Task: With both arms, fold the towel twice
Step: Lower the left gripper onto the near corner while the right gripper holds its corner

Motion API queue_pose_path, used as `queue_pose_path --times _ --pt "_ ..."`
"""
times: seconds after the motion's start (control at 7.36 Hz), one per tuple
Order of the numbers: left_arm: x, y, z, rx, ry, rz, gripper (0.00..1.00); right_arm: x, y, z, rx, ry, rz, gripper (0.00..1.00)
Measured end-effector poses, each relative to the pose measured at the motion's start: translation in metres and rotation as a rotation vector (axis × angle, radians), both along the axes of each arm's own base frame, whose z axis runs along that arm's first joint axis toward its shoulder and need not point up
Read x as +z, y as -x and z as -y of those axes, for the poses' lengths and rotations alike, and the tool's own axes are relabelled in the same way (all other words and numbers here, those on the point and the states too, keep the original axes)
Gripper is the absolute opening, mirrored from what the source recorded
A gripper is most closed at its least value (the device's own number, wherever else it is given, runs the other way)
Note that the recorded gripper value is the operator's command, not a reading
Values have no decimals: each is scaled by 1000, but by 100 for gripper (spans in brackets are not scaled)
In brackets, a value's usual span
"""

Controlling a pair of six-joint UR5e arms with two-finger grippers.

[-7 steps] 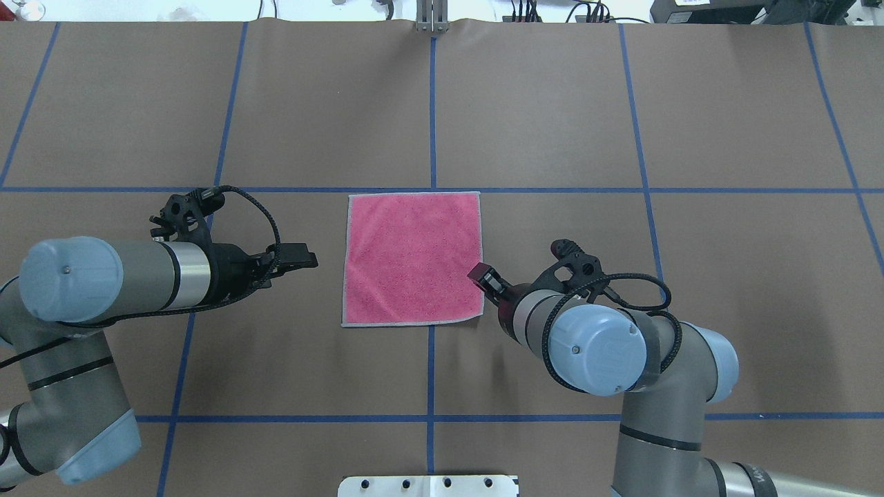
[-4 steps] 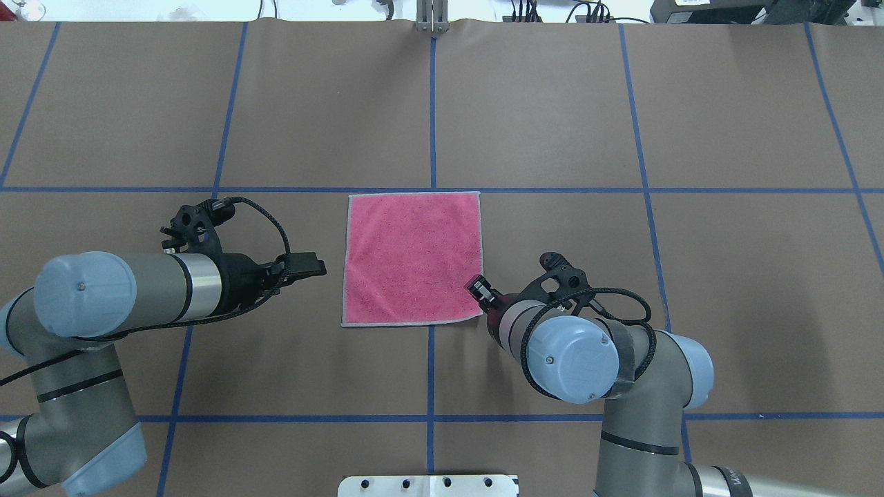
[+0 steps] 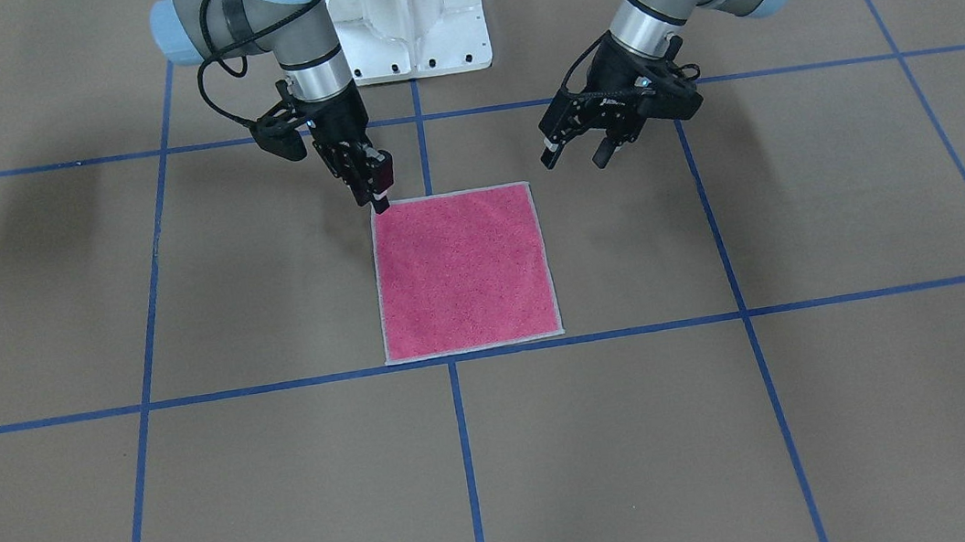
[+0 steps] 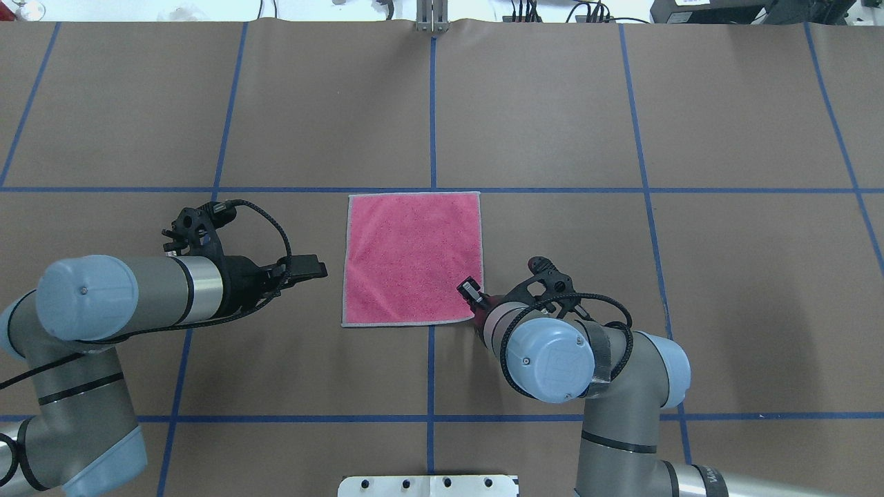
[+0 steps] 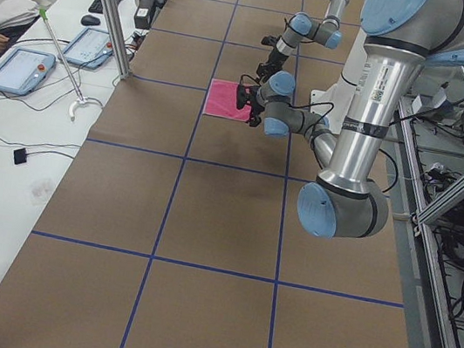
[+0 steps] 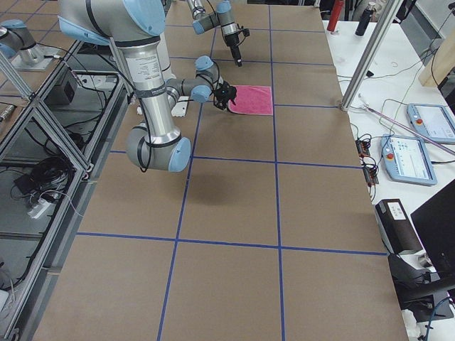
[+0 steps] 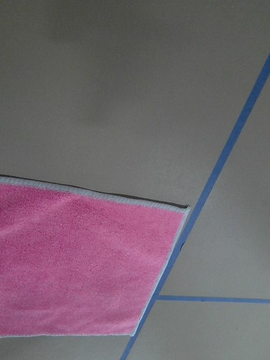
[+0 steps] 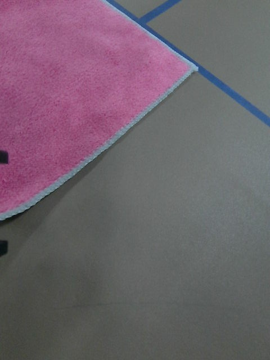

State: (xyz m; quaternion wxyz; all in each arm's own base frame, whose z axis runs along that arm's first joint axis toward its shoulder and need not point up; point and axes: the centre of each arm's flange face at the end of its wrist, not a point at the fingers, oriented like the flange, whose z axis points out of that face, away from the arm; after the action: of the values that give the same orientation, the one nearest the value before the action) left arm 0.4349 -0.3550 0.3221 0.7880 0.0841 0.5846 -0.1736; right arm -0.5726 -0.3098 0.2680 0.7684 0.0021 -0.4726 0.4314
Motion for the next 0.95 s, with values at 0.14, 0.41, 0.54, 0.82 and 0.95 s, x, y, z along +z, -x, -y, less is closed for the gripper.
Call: queue_pose_path --times 0.14,0.41,0.54,0.82,0.95 --pt "0 0 0 0 0 1 99 2 3 -1 7 1 -4 38" --pt "1 -1 0 1 0 2 99 5 6 -1 11 2 -10 23" --pt "2 -1 0 1 1 4 99 4 7 -1 12 2 -10 0" --pt "6 -1 0 2 5 12 99 3 7 -1 32 21 5 0" --pt "9 -3 -1 4 7 16 99 1 6 -2 38 27 13 0"
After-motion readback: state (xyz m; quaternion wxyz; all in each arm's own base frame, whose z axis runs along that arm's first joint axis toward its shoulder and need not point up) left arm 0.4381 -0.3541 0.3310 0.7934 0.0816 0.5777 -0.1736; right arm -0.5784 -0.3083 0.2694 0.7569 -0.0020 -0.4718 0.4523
